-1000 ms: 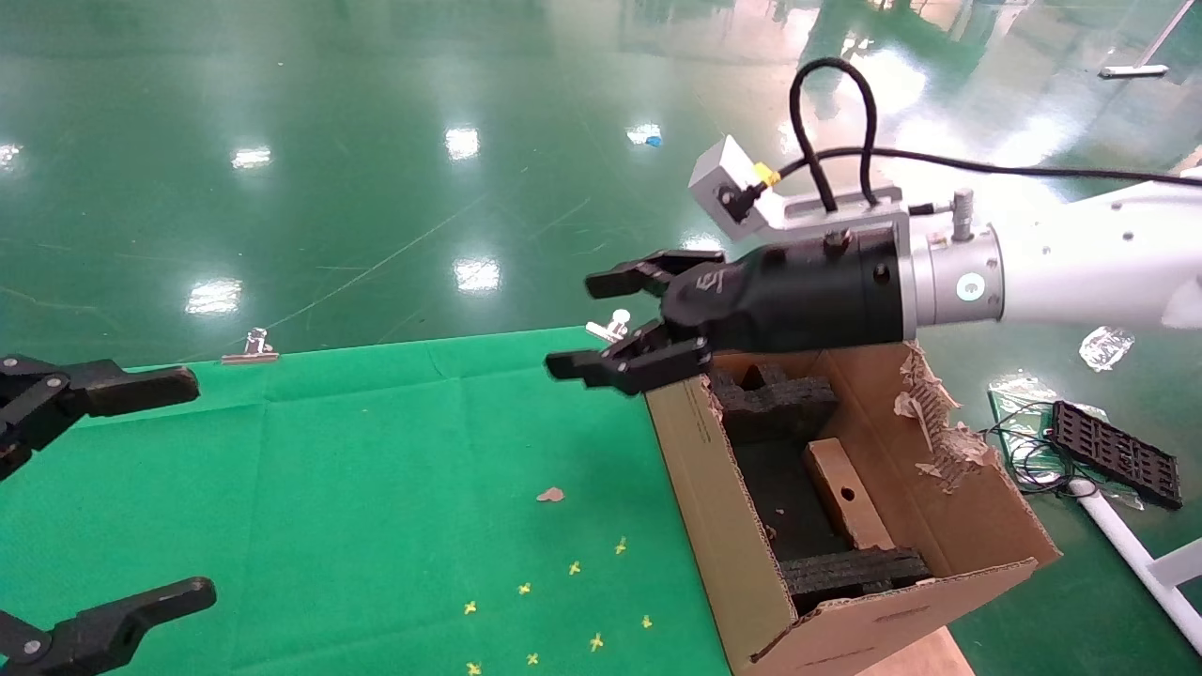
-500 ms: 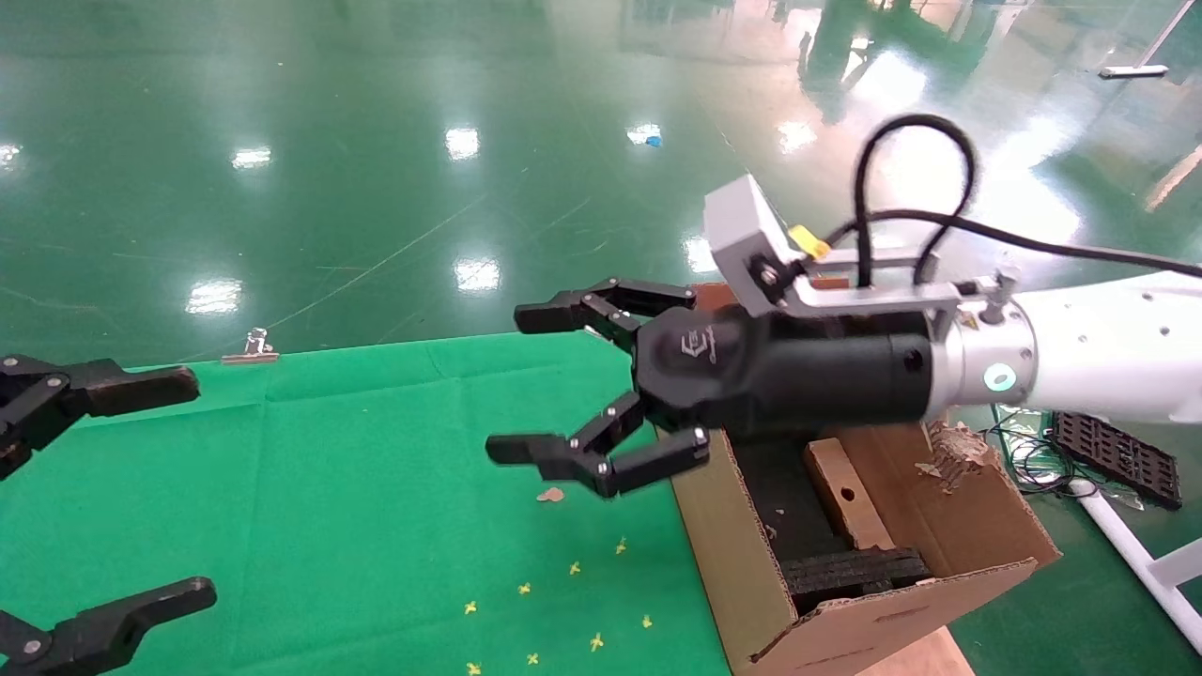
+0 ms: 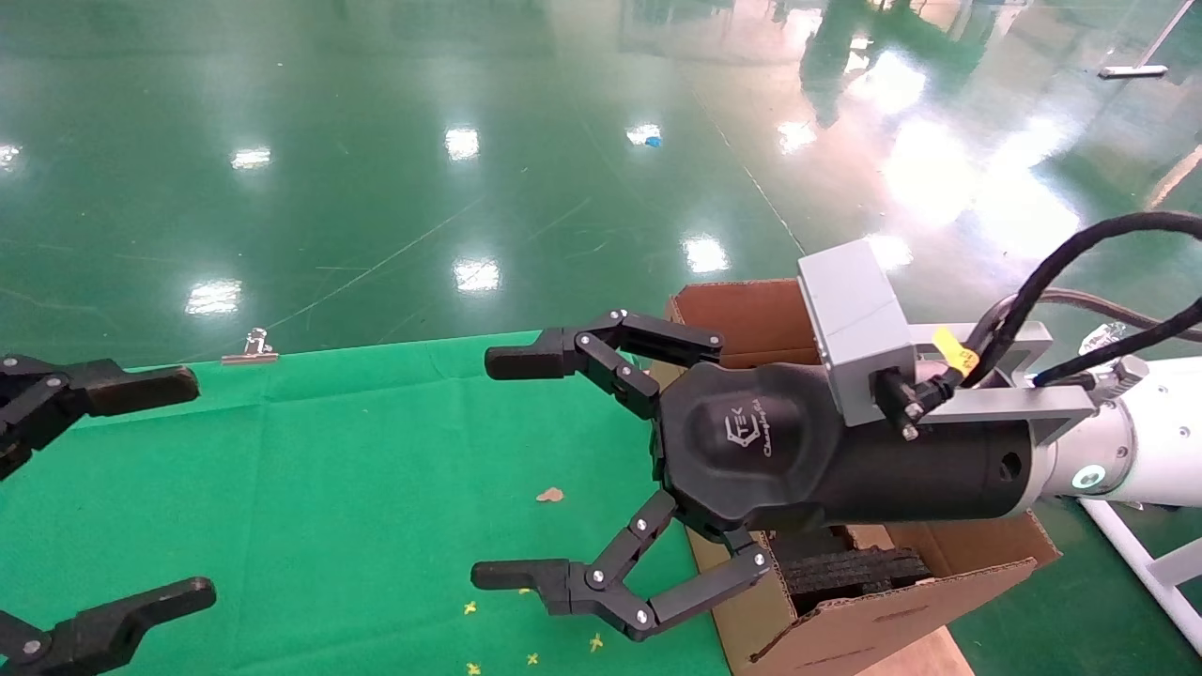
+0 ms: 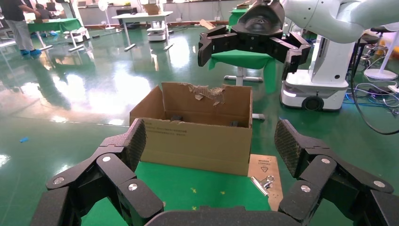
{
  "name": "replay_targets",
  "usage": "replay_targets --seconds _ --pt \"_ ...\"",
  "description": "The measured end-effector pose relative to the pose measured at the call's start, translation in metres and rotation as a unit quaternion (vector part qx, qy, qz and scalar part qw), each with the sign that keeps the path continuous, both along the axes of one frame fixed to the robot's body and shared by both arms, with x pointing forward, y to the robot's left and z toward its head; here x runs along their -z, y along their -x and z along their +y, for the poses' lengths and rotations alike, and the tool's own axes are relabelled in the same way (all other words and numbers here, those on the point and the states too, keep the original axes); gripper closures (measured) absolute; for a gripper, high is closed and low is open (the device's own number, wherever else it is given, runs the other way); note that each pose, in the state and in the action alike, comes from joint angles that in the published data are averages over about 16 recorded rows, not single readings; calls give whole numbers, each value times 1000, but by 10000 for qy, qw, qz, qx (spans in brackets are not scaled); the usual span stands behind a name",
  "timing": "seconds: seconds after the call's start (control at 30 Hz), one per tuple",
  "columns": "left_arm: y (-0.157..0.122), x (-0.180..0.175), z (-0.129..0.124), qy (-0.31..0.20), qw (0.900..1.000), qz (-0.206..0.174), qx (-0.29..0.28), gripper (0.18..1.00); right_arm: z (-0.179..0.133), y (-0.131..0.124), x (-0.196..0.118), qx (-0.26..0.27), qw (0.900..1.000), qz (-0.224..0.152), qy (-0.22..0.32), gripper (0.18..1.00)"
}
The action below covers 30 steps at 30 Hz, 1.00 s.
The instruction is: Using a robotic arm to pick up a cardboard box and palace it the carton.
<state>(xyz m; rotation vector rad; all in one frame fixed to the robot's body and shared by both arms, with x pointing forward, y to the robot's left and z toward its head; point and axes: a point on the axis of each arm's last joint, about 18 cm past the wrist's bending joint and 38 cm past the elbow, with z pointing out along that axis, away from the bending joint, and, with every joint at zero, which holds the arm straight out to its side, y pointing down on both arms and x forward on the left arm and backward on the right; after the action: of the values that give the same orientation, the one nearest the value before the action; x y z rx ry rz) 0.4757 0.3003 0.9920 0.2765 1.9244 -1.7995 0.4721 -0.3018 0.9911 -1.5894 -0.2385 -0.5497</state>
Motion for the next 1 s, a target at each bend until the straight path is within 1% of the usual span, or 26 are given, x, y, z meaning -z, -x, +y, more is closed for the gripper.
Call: replay_targets --seconds 0.2,1.0 --pt "0 0 0 1 10000 0 0 184 0 4 1 -45 10000 -47 -18 178" --pt "0 0 0 1 10000 1 0 184 0 -3 -1 34 10000 19 15 178"
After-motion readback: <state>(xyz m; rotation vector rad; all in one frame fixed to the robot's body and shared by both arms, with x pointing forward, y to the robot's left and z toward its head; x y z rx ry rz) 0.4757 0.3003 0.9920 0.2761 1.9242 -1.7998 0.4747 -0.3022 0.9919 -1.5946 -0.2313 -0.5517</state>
